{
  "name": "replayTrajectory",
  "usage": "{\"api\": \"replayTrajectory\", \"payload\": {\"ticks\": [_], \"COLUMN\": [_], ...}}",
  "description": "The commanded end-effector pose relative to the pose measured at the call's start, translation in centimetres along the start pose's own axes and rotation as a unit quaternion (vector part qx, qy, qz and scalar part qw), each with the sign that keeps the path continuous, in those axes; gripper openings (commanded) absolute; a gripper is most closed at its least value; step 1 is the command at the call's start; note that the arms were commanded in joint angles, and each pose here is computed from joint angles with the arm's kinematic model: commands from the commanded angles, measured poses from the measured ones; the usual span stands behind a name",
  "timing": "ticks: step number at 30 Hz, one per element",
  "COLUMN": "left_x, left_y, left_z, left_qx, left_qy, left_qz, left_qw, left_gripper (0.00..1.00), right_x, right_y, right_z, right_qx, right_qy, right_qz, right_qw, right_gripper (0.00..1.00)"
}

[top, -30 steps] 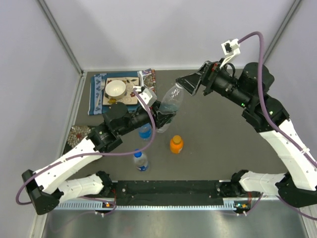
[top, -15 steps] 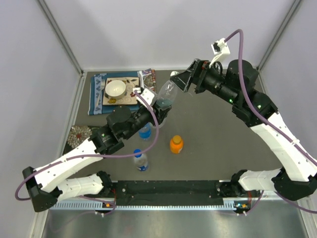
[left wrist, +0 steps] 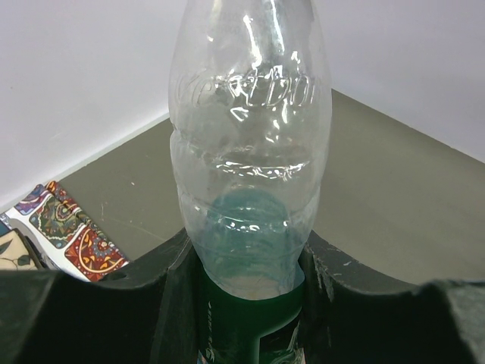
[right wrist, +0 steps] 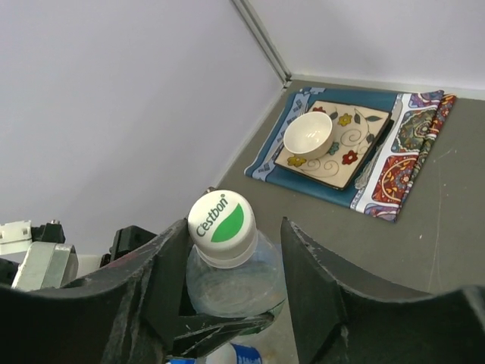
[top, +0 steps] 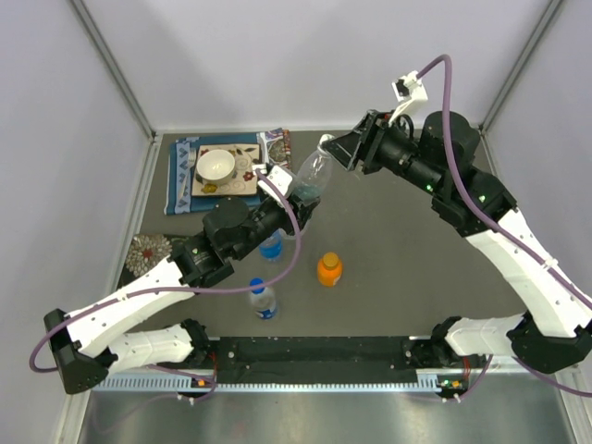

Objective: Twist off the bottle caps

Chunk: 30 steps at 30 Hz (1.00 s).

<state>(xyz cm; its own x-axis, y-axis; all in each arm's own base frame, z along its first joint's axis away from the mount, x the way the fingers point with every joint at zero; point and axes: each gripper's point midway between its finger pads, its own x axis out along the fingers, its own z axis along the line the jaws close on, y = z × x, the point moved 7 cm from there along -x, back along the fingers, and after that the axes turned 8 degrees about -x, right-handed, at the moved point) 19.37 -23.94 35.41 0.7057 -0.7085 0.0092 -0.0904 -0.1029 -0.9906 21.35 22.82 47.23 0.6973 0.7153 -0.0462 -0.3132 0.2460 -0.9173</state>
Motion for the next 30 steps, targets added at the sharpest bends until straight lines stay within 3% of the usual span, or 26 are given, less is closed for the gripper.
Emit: {"api": "replayTrajectory", "payload": {"ticks": [1,7,13,14,16,22,23,26,30], "left_x": [0.1,0.1,-0.1,-0.1,-0.4,-2.6,-3.5,-4.9,-6.7], "left_y": [-0.4,-0.5,-0.6,-0.6,-0.9,-2.2,-2.1,-2.4,-3.1], "left_z": [0.0,-0.2,-0.4,-0.5,-0.9,-3.9,-5.0,-6.2,-7.3], "left_qx": [0.004,0.004,0.003,0.004,0.003,0.000,0.002,-0.024,-0.061], "left_qy": [-0.003,0.002,0.016,0.019,0.035,0.187,0.251,0.322,0.426], "left_qz": [-0.014,-0.015,-0.015,-0.016,-0.018,-0.001,0.011,0.032,0.060], "left_qw": [1.000,1.000,1.000,1.000,0.999,0.982,0.968,0.946,0.901], "left_gripper": [0.18,0.18,0.19,0.19,0.18,0.16,0.16,0.17,0.17], "right_x": [0.2,0.3,0.1,0.0,-0.1,-2.3,-3.3,-5.0,-6.5], "right_y": [-1.0,-0.5,-0.1,0.0,0.1,-0.6,-0.8,-1.0,-0.7], "right_z": [1.1,1.1,1.1,1.1,1.2,3.3,3.8,4.7,5.5], "right_qx": [-0.005,-0.009,-0.018,-0.021,-0.031,-0.126,-0.153,-0.200,-0.230], "right_qy": [-0.022,-0.031,-0.038,-0.043,-0.053,-0.166,-0.196,-0.255,-0.311], "right_qz": [-0.024,-0.015,-0.008,-0.006,-0.003,-0.006,-0.011,-0.020,-0.022], "right_qw": [0.999,0.999,0.999,0.999,0.998,0.978,0.969,0.946,0.922], "right_gripper": [0.50,0.37,0.11,0.01,0.00,0.00,0.00,0.00,0.00]}}
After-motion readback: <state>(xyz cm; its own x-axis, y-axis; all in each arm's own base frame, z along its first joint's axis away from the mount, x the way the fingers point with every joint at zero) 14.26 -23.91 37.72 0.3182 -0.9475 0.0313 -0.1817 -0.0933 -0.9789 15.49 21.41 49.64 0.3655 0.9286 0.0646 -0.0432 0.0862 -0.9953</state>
